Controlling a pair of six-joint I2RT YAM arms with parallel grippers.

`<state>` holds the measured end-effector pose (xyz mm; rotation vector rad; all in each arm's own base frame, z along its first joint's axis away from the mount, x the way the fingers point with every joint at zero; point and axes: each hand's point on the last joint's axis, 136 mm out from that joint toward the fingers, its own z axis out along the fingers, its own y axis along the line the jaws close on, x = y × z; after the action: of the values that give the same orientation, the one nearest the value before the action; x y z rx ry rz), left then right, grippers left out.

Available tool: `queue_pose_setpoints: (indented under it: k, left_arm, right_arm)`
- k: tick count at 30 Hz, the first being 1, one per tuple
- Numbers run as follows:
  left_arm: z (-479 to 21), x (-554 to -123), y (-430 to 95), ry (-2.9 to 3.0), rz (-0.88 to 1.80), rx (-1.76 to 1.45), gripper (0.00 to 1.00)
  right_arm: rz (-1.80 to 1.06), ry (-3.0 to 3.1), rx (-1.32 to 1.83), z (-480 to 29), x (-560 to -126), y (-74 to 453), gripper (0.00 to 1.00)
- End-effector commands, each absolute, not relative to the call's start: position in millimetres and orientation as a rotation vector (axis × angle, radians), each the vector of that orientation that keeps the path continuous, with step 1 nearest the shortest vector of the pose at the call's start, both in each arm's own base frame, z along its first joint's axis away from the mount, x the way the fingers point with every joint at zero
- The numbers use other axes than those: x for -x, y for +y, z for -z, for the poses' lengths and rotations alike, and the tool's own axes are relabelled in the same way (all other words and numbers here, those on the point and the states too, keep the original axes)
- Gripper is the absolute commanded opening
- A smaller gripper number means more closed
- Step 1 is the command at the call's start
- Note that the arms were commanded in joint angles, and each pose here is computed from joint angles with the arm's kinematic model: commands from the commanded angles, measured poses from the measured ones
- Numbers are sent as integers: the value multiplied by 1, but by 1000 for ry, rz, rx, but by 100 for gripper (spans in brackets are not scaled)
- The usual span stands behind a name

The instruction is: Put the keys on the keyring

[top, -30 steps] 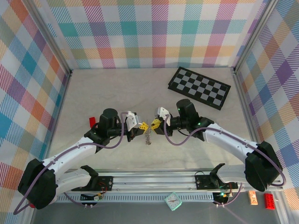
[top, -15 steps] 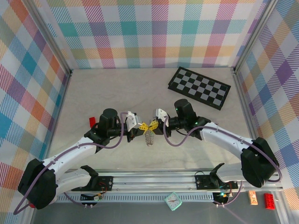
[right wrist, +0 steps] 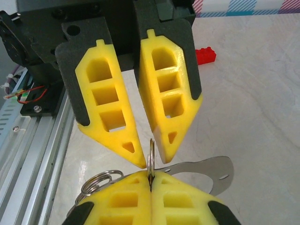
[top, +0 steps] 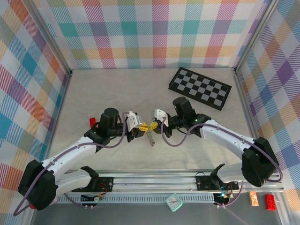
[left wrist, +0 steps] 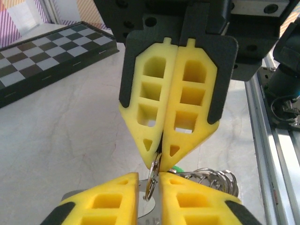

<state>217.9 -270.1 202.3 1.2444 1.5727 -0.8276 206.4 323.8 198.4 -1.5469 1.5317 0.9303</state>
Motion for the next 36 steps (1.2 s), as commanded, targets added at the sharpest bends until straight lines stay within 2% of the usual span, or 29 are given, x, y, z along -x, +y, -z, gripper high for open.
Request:
queue_pose_setpoints:
  k: [1,6,16,19,22,36]
  left_arm:
    - [-207,-213,-272,1566,808,-1322,12]
    - [-205,-215,-273,1587,796,-1355,3]
    - [-202,-215,-278,1571,814,-1354,0]
    - [-203,-217,-277,1548,808,-1322,0]
    - [-204,-216,-277,1533,818,-1299,0]
    - [-205,-211,-276,1500,825,-1296,0]
  right_arm:
    - [-907,1505,1643,-203,-200,323,0]
    - [-876,1525,1737,-202,-195,324,0]
    - [-985,1501,1677,-223,-188,331,0]
    - [-975,1536,1617,-219,-194,329,18]
    - [-967,1598,1559,-214,-200,321,27]
    - [-957,1812,1377,-192,-211,308,32]
